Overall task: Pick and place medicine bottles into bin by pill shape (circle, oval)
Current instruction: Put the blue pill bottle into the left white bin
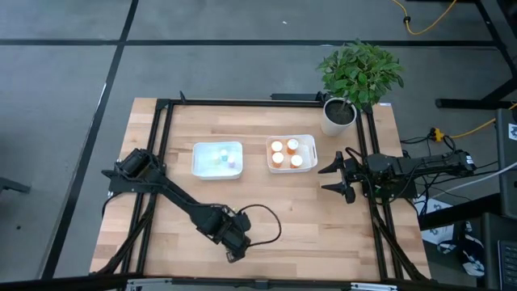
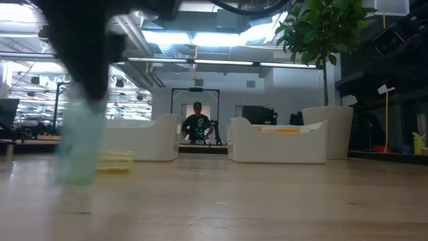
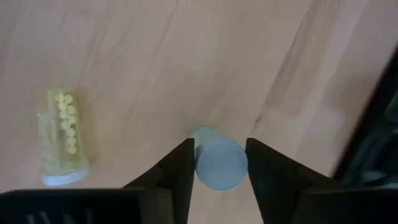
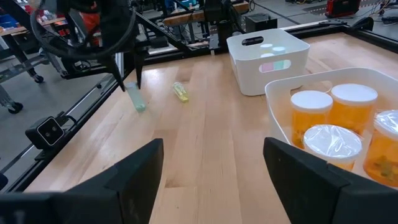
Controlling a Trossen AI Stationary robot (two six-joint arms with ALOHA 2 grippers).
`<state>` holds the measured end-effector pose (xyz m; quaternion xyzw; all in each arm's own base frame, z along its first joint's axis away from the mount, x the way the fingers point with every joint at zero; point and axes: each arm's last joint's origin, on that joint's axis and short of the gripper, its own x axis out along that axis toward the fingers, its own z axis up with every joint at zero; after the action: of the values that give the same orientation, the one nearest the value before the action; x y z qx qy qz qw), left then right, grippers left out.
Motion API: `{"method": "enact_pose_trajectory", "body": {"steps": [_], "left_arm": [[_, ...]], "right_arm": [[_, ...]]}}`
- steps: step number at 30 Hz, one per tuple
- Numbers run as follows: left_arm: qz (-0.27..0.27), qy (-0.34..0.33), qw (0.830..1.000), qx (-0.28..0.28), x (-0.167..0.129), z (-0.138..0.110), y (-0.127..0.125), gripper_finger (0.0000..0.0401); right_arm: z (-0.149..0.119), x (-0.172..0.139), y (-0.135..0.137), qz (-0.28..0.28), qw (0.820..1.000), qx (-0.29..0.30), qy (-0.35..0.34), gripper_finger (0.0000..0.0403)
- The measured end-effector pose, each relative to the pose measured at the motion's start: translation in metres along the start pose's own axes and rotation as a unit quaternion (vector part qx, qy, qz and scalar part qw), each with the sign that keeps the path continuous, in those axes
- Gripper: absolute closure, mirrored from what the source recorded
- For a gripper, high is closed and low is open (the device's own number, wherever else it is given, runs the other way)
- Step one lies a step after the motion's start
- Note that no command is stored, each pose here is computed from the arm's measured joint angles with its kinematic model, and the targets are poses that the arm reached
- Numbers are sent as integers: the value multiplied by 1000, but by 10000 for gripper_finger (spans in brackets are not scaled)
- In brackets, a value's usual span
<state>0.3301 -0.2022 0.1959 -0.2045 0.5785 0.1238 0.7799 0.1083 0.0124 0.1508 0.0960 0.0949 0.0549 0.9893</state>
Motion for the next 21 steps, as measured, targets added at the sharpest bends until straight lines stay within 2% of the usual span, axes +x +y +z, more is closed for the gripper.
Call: {"method": "enact_pose_trajectory", "body": {"steps": [2, 5, 9, 14, 18, 21], "left_arm": [[-8, 0, 999, -33, -6, 12, 1, 274], [13, 8, 998, -54, -23, 29, 6, 284], [58, 33, 997, -43, -55, 51, 19, 288], [120, 79, 990, -14, -91, 72, 48, 289], [144, 65, 987, -37, -113, 90, 80, 290], [160, 55, 985, -19, -131, 99, 104, 290]], "right_arm": [[0, 0, 0, 0, 1000, 0, 0, 124], [0, 0, 0, 0, 1000, 0, 0, 124], [0, 0, 0, 0, 1000, 0, 0, 124], [0, 0, 0, 0, 1000, 0, 0, 124], [0, 0, 0, 0, 1000, 0, 0, 124], [0, 0, 0, 0, 1000, 0, 0, 124]]}}
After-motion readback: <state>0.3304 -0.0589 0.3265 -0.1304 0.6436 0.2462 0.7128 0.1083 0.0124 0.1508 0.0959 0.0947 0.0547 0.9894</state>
